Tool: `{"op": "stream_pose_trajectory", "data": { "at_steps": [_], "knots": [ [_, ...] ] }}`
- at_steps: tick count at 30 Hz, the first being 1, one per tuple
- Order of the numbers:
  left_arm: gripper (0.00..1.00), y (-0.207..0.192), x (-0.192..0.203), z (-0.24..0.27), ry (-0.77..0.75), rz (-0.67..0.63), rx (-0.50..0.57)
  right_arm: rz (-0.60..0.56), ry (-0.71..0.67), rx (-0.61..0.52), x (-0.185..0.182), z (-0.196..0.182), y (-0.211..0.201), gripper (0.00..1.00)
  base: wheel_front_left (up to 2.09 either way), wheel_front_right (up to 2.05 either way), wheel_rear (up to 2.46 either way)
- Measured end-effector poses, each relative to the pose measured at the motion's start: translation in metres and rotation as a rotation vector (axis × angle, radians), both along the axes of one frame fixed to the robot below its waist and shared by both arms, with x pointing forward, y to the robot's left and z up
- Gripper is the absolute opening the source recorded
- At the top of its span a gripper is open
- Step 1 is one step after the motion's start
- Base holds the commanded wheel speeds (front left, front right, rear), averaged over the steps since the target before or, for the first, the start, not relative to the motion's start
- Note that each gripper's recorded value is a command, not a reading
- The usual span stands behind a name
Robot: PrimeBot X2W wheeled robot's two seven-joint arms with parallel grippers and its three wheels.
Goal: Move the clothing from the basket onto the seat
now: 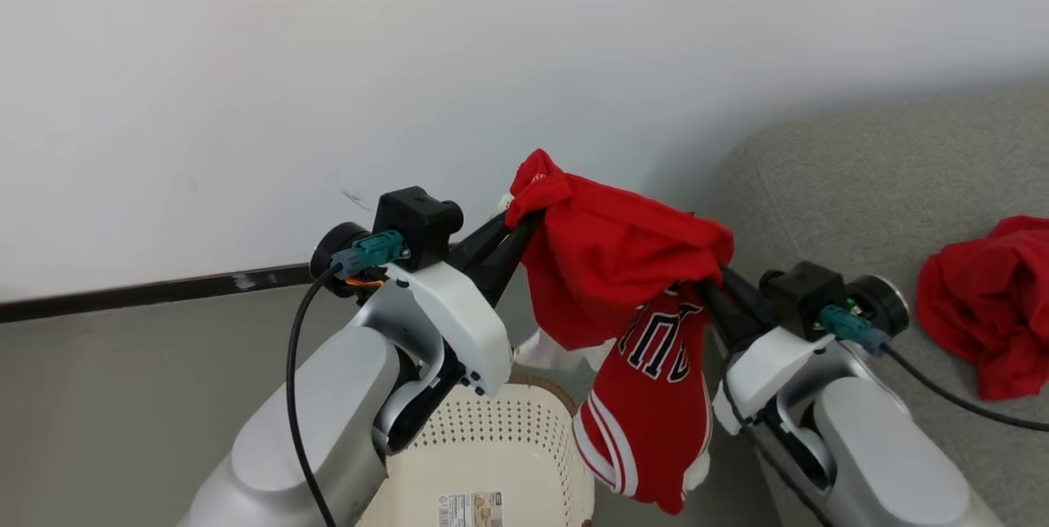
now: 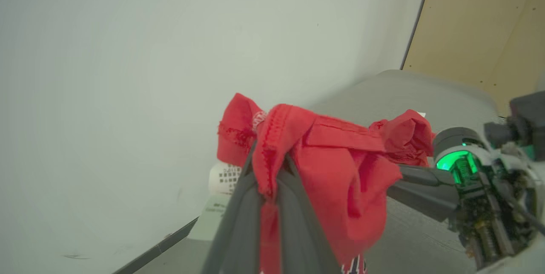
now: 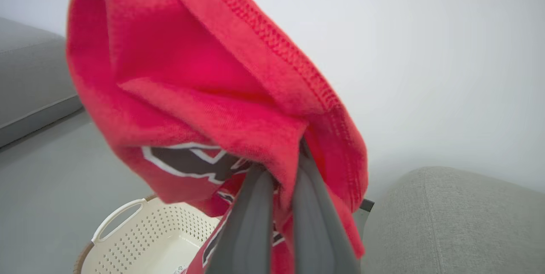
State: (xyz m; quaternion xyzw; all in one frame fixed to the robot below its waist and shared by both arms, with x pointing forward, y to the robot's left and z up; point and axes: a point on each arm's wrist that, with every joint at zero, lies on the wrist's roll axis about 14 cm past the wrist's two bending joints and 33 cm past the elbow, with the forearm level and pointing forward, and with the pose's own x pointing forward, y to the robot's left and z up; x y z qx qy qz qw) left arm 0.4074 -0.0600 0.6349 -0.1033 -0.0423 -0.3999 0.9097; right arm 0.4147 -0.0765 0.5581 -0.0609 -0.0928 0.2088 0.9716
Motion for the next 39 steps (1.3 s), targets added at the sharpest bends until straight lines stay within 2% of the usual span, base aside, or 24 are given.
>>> {"op": "stream_pose_trajectory", "data": {
  "at_steps": [1, 11, 20, 25, 39],
  "knots": [
    [1.00, -0.001, 0.000, -0.003, 0.007, -0.001, -0.003, -0.019, -0.016, 0.010, 0.001, 0.006, -0.008, 0.00, 0.00, 0.00, 0.00],
    [1.00, -0.023, -0.011, -0.023, 0.055, -0.046, -0.048, -0.176, -0.183, 0.015, 0.004, 0.065, -0.078, 0.00, 0.00, 0.00, 0.00],
    [1.00, -0.046, -0.031, -0.040, 0.082, -0.115, -0.073, -0.320, -0.256, -0.011, -0.014, 0.089, -0.141, 0.00, 0.00, 0.00, 0.00],
    [1.00, -0.060, -0.045, -0.045, 0.085, -0.165, -0.083, -0.384, -0.267, -0.029, -0.028, 0.092, -0.168, 0.00, 0.00, 0.00, 0.00],
    [1.00, -0.095, -0.081, -0.053, 0.094, -0.293, -0.100, -0.520, -0.188, -0.017, -0.075, 0.061, -0.217, 0.00, 0.00, 0.00, 0.00]
  ]
}}
